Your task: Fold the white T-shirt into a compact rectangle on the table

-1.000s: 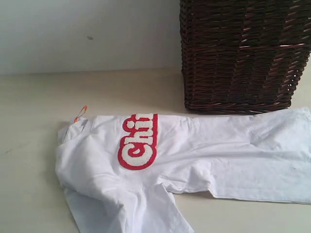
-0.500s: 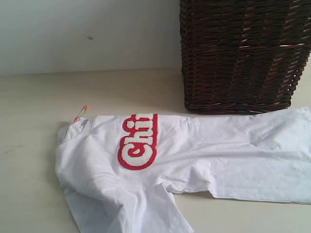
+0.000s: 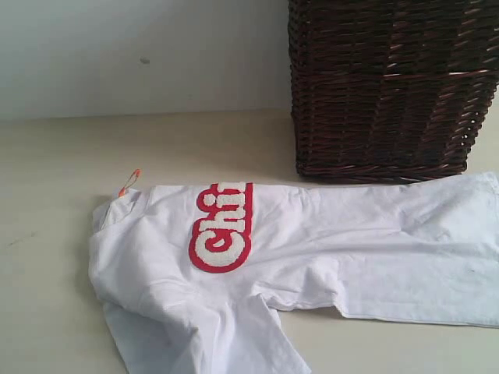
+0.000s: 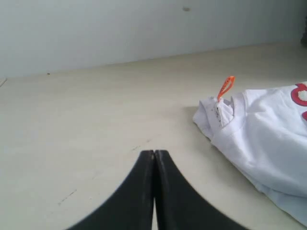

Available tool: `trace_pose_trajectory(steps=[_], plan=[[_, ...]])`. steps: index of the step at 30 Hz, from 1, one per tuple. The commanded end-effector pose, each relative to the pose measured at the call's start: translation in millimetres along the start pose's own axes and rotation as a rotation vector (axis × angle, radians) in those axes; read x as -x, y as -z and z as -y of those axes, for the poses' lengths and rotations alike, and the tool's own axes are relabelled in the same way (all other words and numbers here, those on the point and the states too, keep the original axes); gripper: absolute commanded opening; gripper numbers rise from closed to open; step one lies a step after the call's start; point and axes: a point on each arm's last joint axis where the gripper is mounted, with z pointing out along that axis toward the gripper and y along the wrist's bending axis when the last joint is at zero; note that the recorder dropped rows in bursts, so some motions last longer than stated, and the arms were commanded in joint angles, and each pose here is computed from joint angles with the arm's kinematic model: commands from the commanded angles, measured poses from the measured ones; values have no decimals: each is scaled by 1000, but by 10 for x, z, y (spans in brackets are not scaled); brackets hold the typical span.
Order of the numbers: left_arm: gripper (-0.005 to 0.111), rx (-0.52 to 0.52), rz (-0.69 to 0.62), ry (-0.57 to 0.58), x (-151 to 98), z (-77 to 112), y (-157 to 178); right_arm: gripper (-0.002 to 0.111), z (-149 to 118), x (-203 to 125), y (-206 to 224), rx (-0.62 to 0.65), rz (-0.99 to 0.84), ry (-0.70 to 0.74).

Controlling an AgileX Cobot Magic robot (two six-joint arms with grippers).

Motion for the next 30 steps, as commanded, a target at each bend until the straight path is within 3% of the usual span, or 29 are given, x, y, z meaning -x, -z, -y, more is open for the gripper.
trace_pose_trajectory(steps=[1, 4, 10, 14, 16, 18, 23, 30], plan=[[3, 1, 20, 2, 9, 0, 3, 0, -83, -173, 84, 68, -172, 69], [3, 1, 20, 2, 9, 0, 3, 0, -104, -244, 101, 72, -259, -99], [3, 1, 20, 2, 9, 0, 3, 0, -145, -329, 173, 88, -349, -144], [3, 1, 20, 2, 9, 0, 3, 0, -126, -419, 365, -43, -179, -116], [3, 1, 20, 2, 9, 0, 3, 0, -141, -526, 404, -67, -123, -173], [3, 2, 13, 2, 3, 0, 3, 0, -170, -605, 367, -33, -118, -265], [3, 2, 11, 2, 1, -1, 3, 0, -217, -792, 318, 8, -168, -336], [3, 2, 11, 2, 1, -1, 3, 0, -347, -1330, 279, 80, -399, -405]])
